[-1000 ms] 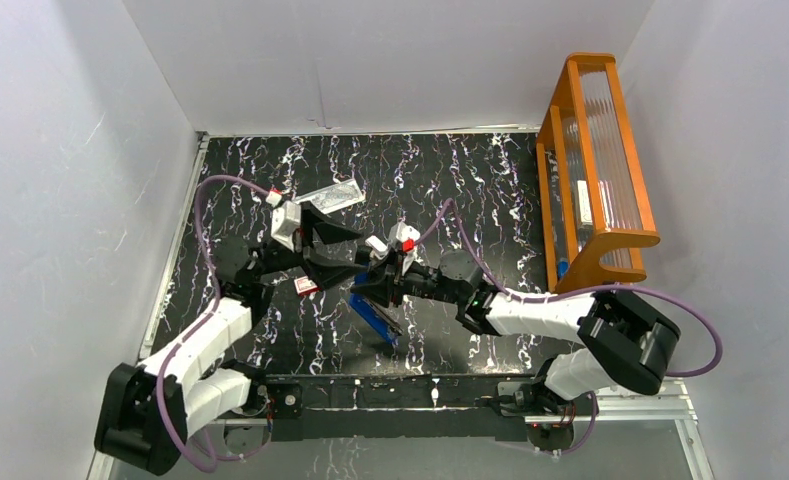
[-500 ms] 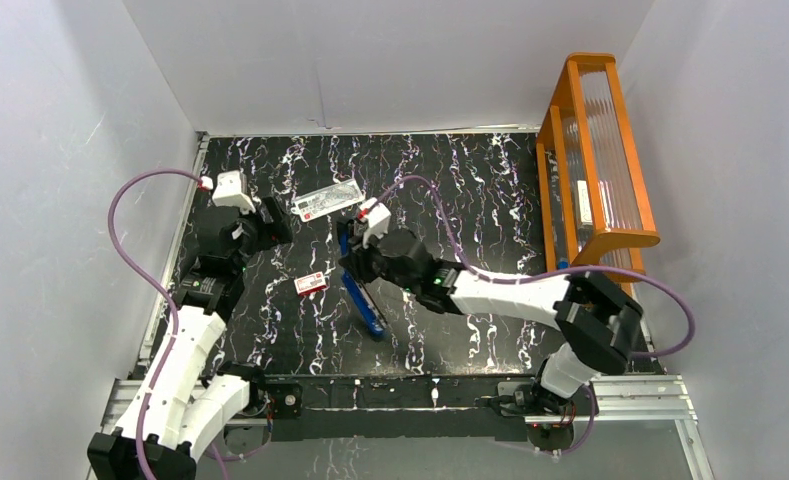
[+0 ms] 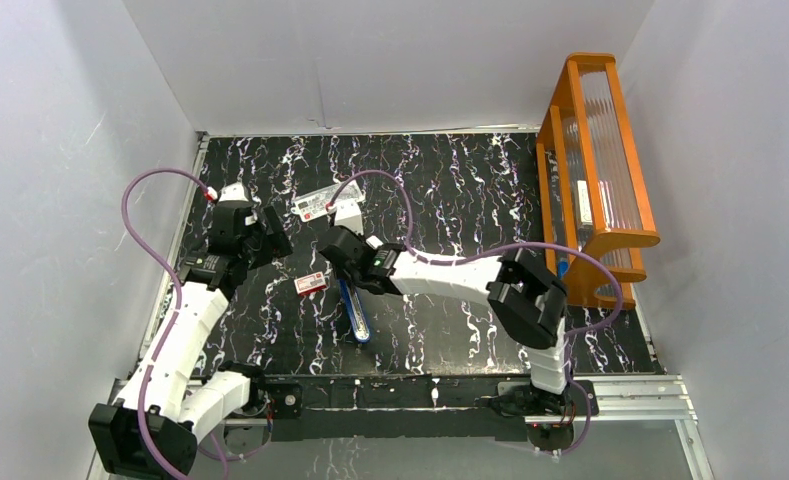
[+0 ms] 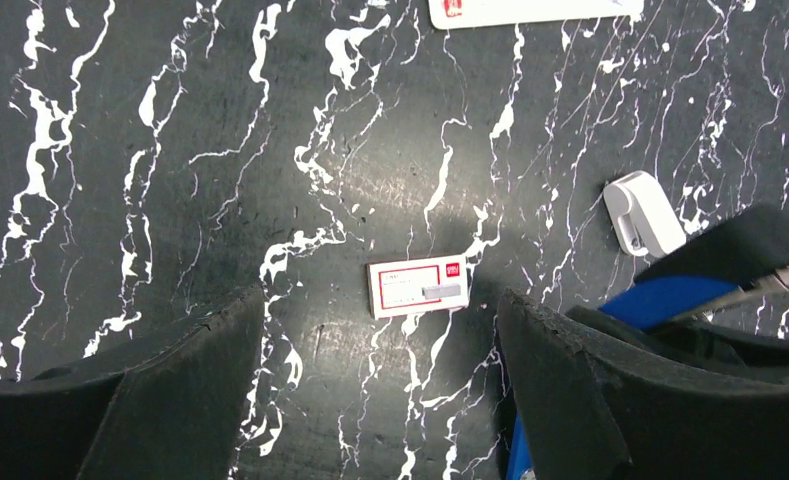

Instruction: Load the staples into the stapler

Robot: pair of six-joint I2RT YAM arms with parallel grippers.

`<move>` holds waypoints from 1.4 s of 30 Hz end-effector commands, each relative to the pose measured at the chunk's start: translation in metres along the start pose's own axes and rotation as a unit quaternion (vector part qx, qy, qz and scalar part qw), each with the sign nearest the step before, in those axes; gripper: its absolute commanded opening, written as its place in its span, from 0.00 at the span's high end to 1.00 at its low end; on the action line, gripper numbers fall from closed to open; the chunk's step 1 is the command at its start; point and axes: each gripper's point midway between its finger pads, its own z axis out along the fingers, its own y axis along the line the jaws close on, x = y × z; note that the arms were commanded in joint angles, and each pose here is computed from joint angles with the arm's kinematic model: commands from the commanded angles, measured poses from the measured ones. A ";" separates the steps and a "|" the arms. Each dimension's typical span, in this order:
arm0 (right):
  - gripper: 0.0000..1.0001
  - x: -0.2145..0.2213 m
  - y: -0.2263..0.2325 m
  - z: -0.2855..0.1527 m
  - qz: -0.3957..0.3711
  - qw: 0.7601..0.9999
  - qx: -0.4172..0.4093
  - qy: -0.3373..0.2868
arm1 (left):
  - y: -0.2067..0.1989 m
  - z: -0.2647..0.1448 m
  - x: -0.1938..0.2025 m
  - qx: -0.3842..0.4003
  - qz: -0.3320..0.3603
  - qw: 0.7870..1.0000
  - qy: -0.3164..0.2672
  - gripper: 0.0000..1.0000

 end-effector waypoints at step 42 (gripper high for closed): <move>0.34 -0.011 0.023 0.023 -0.009 0.999 0.028 0.043 | -0.003 0.005 0.024 0.009 0.033 0.999 0.015 0.17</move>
